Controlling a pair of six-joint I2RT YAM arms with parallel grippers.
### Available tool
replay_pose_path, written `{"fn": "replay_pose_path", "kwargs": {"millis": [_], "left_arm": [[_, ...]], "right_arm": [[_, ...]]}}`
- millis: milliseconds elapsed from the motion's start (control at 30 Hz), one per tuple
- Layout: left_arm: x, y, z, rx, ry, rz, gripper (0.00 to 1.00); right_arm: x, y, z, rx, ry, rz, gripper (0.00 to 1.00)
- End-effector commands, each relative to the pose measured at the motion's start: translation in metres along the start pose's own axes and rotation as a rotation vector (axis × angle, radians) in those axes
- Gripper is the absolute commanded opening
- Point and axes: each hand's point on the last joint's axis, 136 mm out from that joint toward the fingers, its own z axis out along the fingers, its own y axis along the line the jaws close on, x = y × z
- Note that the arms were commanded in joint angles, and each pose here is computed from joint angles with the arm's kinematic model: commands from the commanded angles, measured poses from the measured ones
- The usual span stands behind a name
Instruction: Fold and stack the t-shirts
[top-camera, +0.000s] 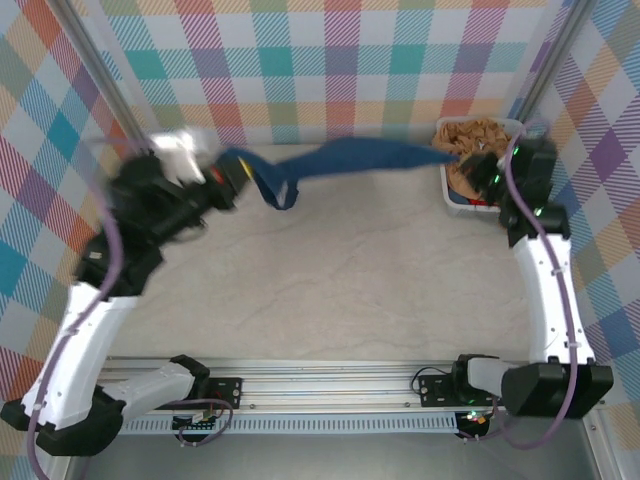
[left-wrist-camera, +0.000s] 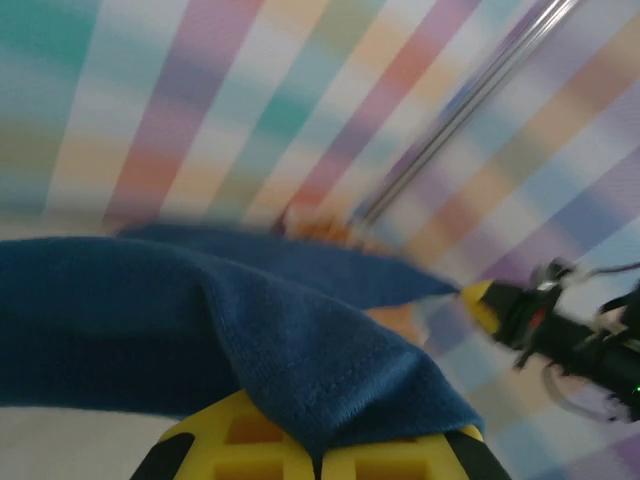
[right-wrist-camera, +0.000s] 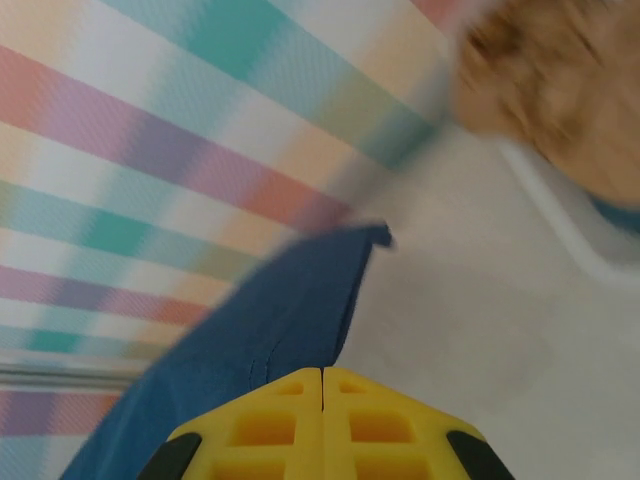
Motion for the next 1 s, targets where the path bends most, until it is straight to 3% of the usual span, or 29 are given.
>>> {"fn": "replay_pose_path", "kwargs": {"millis": [0, 67, 167, 233, 333, 400, 567, 767, 833, 900, 967], "left_arm": [[0.151, 0.099, 0.02, -0.337, 0.307, -0.098, 0.0], [0.217, 0.136, 0.007, -0.464, 0.37, -0.187, 0.0], [0.288, 0.176, -0.006, -0.585, 0.449, -0.345, 0.0], [0.314, 0.192, -0.008, -0.626, 0.477, -0.391, 0.0], [0.326, 0.206, -0.014, -0.704, 0.485, -0.431, 0.0], [0.323, 0.202, -0.011, -0.698, 0.484, -0.434, 0.04], [0.282, 0.176, -0.007, -0.639, 0.446, -0.365, 0.53], [0.196, 0.155, -0.007, -0.646, 0.281, -0.3, 0.51], [0.173, 0.161, 0.014, -0.633, 0.272, -0.366, 0.45], [0.155, 0.175, 0.041, -0.621, 0.264, -0.448, 0.36], [0.138, 0.191, 0.077, -0.6, 0.247, -0.504, 0.27]], "right_arm": [[0.083, -0.092, 0.0, 0.238, 0.161, 0.04, 0.0], [0.128, -0.142, -0.01, 0.368, 0.241, 0.112, 0.0], [0.173, -0.184, -0.013, 0.46, 0.345, 0.149, 0.0], [0.188, -0.199, -0.012, 0.508, 0.386, 0.133, 0.0], [0.199, -0.22, -0.016, 0.618, 0.441, 0.124, 0.0], [0.201, -0.227, -0.018, 0.667, 0.453, 0.115, 0.0], [0.198, -0.235, -0.022, 0.721, 0.446, 0.094, 0.0], [0.198, -0.246, -0.032, 0.787, 0.44, 0.076, 0.02], [0.195, -0.244, -0.038, 0.803, 0.43, 0.08, 0.21], [0.185, -0.239, -0.045, 0.808, 0.396, 0.065, 0.33], [0.169, -0.228, -0.049, 0.783, 0.34, 0.035, 0.37]]}}
